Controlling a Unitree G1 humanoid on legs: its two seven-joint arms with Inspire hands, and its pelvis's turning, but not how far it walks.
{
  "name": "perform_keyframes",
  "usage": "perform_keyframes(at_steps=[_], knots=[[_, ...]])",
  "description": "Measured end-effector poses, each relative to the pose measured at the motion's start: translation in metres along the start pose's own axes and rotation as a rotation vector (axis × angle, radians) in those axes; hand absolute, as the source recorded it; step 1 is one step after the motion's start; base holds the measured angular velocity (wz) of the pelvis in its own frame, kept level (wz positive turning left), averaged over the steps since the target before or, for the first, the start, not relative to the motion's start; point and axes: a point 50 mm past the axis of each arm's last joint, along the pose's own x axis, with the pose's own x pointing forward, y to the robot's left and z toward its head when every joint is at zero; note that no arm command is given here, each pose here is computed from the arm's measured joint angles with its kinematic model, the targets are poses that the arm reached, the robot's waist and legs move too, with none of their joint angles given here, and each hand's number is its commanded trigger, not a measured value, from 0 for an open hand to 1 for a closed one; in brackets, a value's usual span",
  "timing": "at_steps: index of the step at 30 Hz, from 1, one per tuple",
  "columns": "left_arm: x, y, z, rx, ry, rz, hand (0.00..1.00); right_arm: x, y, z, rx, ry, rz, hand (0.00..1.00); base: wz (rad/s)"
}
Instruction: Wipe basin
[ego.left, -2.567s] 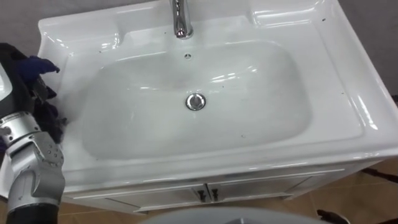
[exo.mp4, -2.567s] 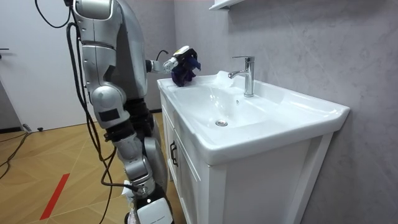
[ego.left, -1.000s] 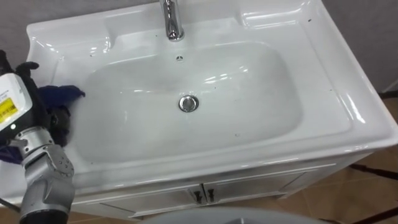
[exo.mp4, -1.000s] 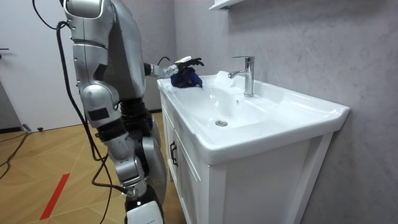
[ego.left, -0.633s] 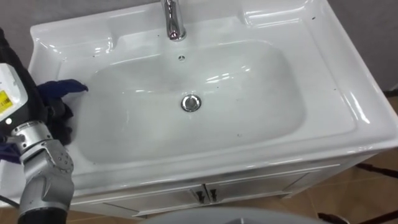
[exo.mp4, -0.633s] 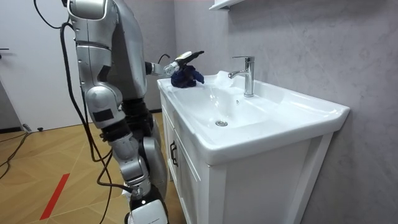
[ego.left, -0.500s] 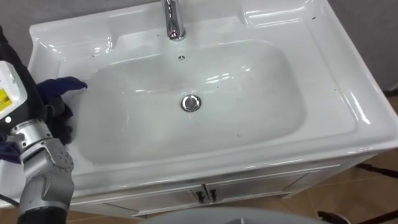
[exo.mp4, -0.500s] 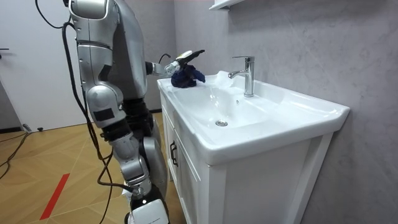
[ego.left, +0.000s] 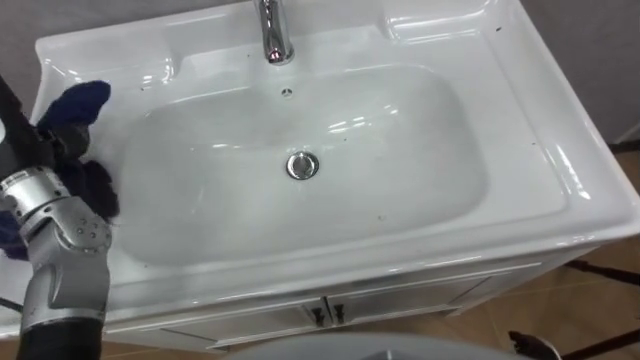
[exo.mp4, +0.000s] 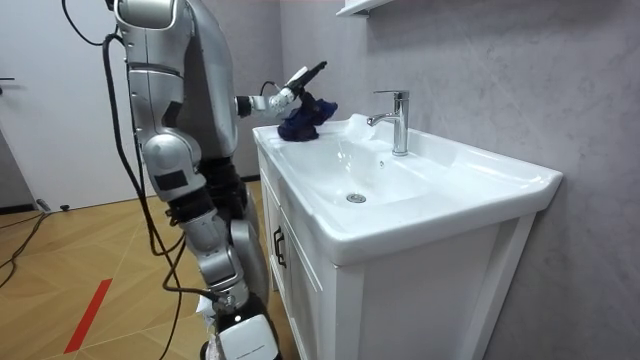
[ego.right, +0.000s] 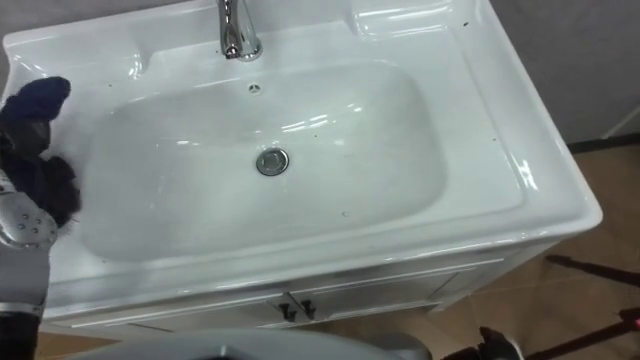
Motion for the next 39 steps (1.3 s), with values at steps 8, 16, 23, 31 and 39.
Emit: perform_keyframes(at_steps=[8,16,23,31,39], knots=[[0.029,0.030,0.015,-0.036,-0.076,0.175,0.00,0.000,0.002,-0.004,-0.001,0.008,0.014,0.00,-0.02],[0.045,0.051,0.020,-0.032,-0.120,0.307,0.00,-0.001,0.000,-0.012,-0.004,0.032,0.012,0.00,-0.06],[0.051,0.071,0.009,0.026,-0.100,0.410,0.00,-0.002,-0.005,-0.021,0.050,0.058,-0.011,0.00,0.02],[0.049,0.087,-0.004,0.060,-0.067,0.503,0.00,-0.004,-0.007,-0.031,0.055,0.085,-0.017,0.00,0.09],[0.034,0.120,-0.042,0.176,0.020,0.601,0.00,-0.005,-0.012,-0.039,0.004,0.101,-0.017,0.00,0.09]])
